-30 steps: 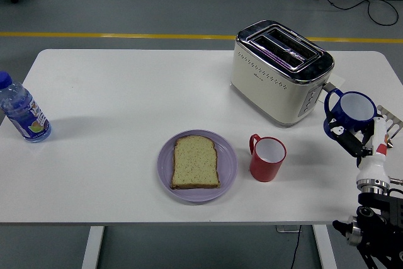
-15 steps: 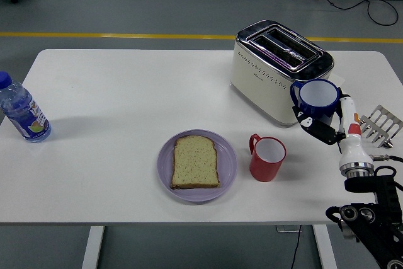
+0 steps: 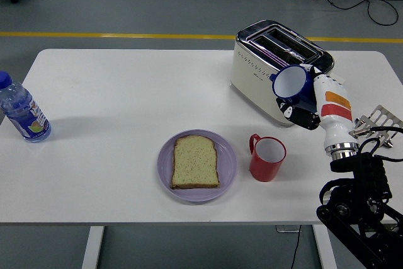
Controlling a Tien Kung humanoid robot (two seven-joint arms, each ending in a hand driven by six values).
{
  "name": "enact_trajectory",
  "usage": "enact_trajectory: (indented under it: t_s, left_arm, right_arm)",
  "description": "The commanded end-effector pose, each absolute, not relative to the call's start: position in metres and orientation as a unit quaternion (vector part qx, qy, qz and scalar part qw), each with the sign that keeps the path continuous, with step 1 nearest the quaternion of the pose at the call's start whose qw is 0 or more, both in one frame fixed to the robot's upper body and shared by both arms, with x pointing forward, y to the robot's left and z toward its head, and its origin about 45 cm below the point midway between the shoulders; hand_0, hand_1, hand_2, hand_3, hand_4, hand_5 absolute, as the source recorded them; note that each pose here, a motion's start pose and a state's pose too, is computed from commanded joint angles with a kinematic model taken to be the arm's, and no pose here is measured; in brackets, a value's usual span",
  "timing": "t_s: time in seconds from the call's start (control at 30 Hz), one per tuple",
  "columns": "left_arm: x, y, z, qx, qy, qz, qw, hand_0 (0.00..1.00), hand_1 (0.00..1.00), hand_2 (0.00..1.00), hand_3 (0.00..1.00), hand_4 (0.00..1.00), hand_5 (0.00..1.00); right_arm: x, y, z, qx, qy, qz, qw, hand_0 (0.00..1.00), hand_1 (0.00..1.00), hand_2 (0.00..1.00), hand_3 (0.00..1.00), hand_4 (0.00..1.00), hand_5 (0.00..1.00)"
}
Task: Pick up the cup,pour liquid into bread,place the cup on the desk
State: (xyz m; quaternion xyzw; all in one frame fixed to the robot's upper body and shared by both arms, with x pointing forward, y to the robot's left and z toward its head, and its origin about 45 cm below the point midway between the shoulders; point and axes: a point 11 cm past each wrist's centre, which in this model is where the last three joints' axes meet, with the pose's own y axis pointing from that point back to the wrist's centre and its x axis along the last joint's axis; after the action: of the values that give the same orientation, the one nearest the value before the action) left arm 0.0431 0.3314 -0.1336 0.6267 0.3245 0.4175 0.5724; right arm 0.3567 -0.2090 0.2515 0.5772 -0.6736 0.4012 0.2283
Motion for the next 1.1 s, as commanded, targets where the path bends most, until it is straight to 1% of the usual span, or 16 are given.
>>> enact_trajectory:
  t_s: [0.5, 0.8, 1.03, 1.07, 1.1]
  left_arm:
    - [0.036, 0.332, -0.134, 0.629, 0.329, 0.414, 0.57, 0.637, 0.647, 0.655, 0.545, 0.319, 0.843]
    - [0.032, 0.332, -0.135, 0.631, 0.331, 0.412, 0.569, 0.636, 0.646, 0.655, 0.545, 0.319, 0.843]
    - [0.03, 0.331, -0.135, 0.631, 0.333, 0.411, 0.568, 0.635, 0.646, 0.655, 0.544, 0.32, 0.844]
    - [0.03, 0.331, -0.135, 0.631, 0.333, 0.412, 0.568, 0.635, 0.645, 0.655, 0.545, 0.32, 0.843]
    - [0.03, 0.331, -0.135, 0.631, 0.333, 0.411, 0.568, 0.635, 0.645, 0.655, 0.545, 0.32, 0.843]
  right_arm:
    - [0.355, -0.169, 0.259, 0.582, -0.602, 0.489, 0.243, 0.48, 0.344, 0.469, 0.555, 0.625, 0.002]
    - [0.356, -0.143, 0.255, 0.583, -0.525, 0.554, 0.28, 0.488, 0.349, 0.475, 0.552, 0.62, 0.002]
    - [0.358, -0.123, 0.249, 0.58, -0.454, 0.593, 0.326, 0.496, 0.359, 0.483, 0.551, 0.615, 0.002]
    - [0.357, -0.122, 0.248, 0.58, -0.449, 0.595, 0.329, 0.523, 0.379, 0.501, 0.553, 0.601, 0.002]
    - [0.356, -0.118, 0.248, 0.578, -0.436, 0.603, 0.335, 0.523, 0.379, 0.501, 0.553, 0.601, 0.002]
